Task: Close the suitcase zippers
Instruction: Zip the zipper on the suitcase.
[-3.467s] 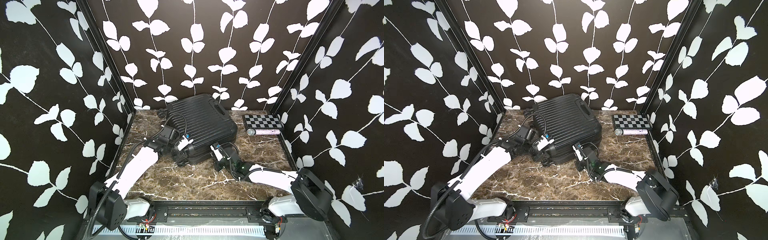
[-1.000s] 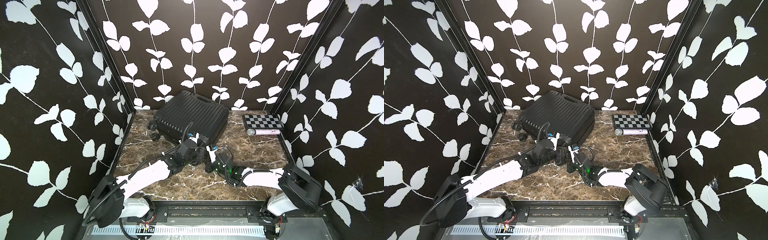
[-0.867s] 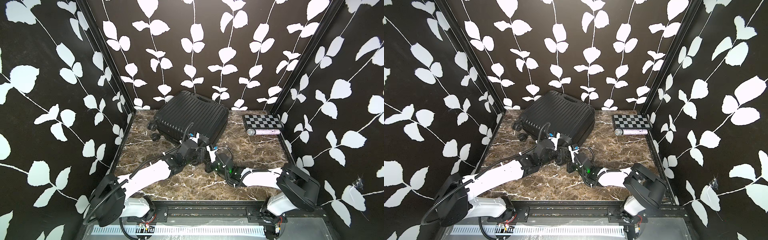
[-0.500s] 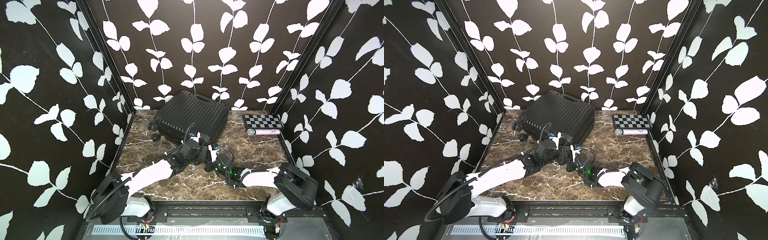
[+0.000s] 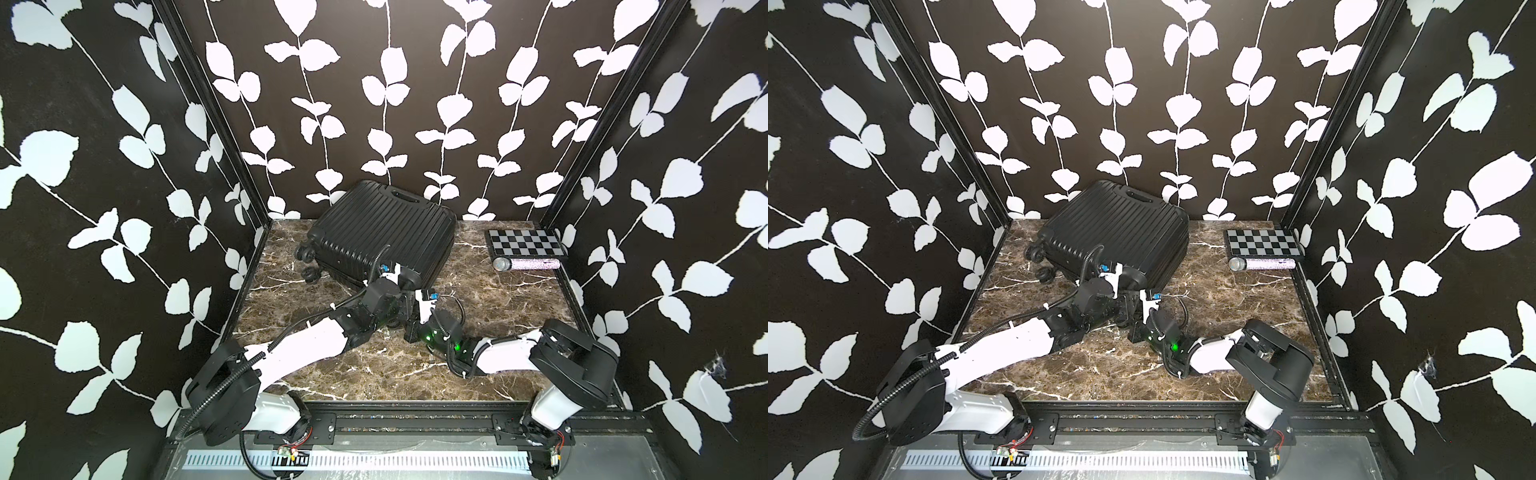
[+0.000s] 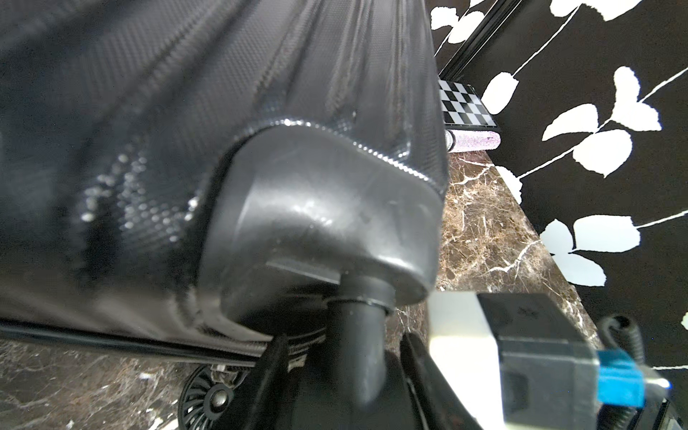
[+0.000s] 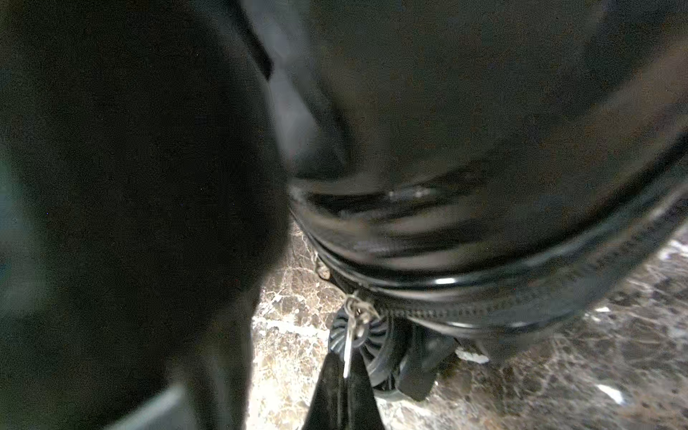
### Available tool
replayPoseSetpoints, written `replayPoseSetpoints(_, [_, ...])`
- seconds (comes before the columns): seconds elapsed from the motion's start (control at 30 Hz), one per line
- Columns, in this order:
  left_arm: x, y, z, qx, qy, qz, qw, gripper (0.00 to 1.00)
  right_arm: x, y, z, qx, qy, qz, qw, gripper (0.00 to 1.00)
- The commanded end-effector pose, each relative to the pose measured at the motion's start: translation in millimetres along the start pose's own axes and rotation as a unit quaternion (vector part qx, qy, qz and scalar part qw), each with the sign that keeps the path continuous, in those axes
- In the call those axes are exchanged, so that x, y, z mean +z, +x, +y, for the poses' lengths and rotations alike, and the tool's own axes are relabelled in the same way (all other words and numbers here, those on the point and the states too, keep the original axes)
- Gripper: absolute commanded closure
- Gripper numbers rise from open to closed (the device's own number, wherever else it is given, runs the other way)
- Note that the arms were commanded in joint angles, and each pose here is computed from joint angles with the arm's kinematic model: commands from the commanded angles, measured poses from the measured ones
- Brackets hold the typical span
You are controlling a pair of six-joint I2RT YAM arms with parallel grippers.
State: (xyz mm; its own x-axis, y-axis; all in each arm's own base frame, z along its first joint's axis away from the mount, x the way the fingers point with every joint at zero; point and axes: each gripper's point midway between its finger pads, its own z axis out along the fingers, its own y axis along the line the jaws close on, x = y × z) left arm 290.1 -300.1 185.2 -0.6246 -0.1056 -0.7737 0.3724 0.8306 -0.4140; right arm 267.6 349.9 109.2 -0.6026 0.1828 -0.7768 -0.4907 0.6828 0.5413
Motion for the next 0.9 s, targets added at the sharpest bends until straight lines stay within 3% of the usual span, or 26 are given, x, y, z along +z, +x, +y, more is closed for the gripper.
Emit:
replayPoseSetpoints(0.0, [-9, -53, -7, -0.050, 0.000, -0.091, 0.995, 1.00, -2, -23, 60, 0.008, -0.111, -0.041, 0.993, 1.00])
replayPoseSetpoints(0.87, [-6, -50, -9, -0.048, -0.002, -0.078, 0.996, 1.00, 5, -18, 80, -0.001, -0.157, -0.025, 0.987, 1.00])
